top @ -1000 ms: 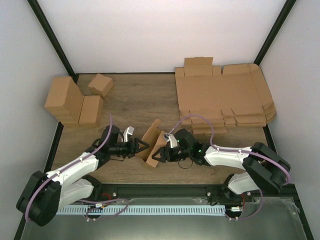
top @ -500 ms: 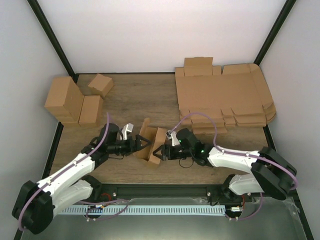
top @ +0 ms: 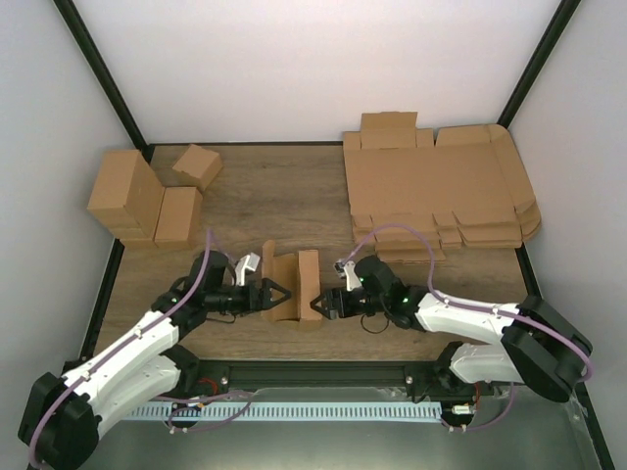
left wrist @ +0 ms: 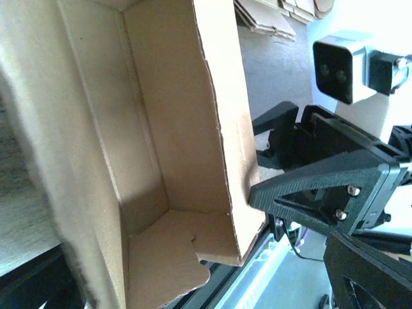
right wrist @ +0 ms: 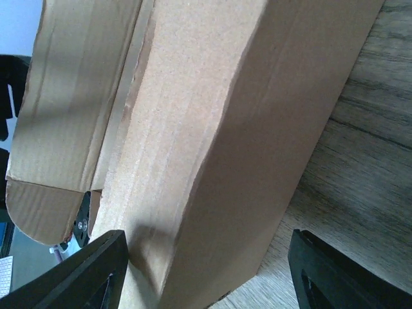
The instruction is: Fold the paper box
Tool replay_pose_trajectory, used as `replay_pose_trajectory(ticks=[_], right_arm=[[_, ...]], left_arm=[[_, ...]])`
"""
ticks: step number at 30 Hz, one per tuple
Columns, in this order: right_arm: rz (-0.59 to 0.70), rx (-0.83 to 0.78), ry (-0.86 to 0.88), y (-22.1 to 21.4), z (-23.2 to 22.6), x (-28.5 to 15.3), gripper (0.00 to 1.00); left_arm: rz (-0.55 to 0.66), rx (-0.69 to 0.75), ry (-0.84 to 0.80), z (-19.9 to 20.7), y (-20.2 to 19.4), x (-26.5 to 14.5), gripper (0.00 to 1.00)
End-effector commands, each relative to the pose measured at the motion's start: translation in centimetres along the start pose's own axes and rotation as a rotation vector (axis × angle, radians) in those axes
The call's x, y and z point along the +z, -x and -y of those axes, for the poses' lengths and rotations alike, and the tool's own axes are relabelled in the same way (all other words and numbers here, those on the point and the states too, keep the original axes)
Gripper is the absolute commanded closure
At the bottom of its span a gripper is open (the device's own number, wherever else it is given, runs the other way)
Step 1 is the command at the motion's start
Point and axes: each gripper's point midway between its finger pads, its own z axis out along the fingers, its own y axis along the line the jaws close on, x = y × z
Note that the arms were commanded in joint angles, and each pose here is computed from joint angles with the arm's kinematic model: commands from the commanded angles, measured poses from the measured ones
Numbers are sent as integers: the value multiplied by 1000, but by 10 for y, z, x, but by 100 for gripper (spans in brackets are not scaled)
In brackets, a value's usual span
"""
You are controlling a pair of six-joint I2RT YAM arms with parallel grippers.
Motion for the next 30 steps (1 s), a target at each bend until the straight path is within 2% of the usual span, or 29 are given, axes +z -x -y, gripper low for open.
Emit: replay_pose_trajectory(ticks=[1,9,21,30], right_arm=[[-25,-16,7,-7,7,-5,29],[-67,-72,190,-26,-14,-15,30],[-56,-108,237,-27,-21,-20,29],[-38,-87,276,-38,-17,-23,18]], left_arm=[[-43,-16,-72,5,-12,5,0],[-25,-16,-171,34,0,11,0],[-78,47,-166,66,-1,35,0],[-106,113,-204,93,2,40,0]])
